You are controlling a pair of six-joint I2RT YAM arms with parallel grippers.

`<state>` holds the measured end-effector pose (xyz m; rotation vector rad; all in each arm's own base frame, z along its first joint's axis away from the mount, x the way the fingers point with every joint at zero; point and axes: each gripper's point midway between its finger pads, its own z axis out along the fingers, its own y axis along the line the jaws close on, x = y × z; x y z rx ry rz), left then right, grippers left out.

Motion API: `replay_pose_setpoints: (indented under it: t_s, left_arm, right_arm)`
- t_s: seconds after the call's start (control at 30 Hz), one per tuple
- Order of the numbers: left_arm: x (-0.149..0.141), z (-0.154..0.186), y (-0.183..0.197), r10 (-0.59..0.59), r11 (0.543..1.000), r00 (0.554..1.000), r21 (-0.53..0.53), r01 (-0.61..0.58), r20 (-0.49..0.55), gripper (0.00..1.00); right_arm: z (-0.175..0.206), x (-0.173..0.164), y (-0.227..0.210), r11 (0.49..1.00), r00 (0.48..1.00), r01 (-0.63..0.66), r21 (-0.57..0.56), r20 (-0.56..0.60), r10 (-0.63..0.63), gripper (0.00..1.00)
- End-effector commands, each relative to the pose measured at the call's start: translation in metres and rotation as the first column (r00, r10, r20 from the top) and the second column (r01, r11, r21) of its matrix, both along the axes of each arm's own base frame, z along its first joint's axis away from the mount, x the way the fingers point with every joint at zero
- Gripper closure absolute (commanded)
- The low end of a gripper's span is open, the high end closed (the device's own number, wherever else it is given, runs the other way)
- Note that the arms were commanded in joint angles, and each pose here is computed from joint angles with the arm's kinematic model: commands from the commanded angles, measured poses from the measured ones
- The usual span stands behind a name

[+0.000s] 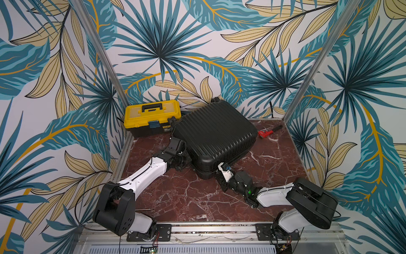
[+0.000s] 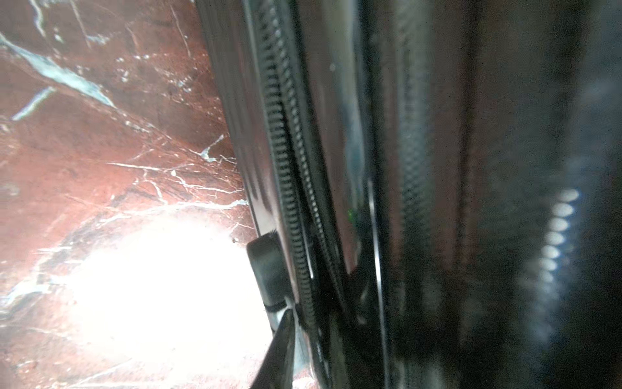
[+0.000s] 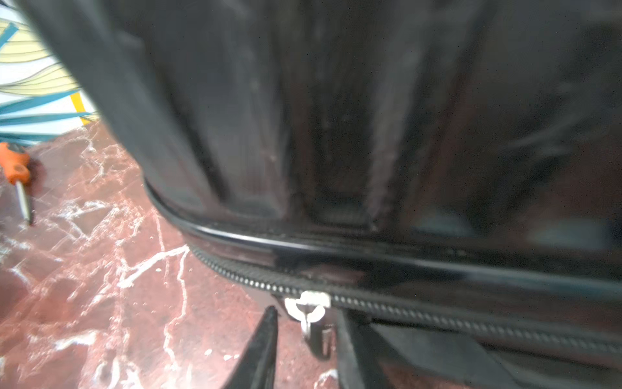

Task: Open the suitcase zippers
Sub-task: Unzip the zipper on the suitcase.

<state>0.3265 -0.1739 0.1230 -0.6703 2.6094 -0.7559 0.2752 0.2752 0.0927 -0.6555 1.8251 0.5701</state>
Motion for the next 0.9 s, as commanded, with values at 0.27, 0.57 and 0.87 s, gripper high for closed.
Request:
replay_pose_setpoints:
  t_s: [0.27,0.57,0.87]
  left_arm:
    - [-0.018,-0.02,0.026,0.016,0.992,0.997,0.123,-0.007,-0.079,0.81]
    - [-0.019,-0.02,0.036,-0.041,0.976,0.997,0.211,0.053,-0.061,0.81]
    - [-0.024,-0.027,0.038,-0.06,0.971,0.995,0.226,0.075,-0.075,0.82]
  right_arm:
    - [0.032,-0.004,-0.032,0.993,0.991,0.11,0.038,0.067,-0.112,1.0]
    - [0.031,0.018,-0.093,0.928,0.933,0.348,-0.134,-0.052,-0.357,1.0]
    - [0.053,0.079,-0.169,0.812,0.804,0.582,-0.041,-0.119,-0.583,1.0]
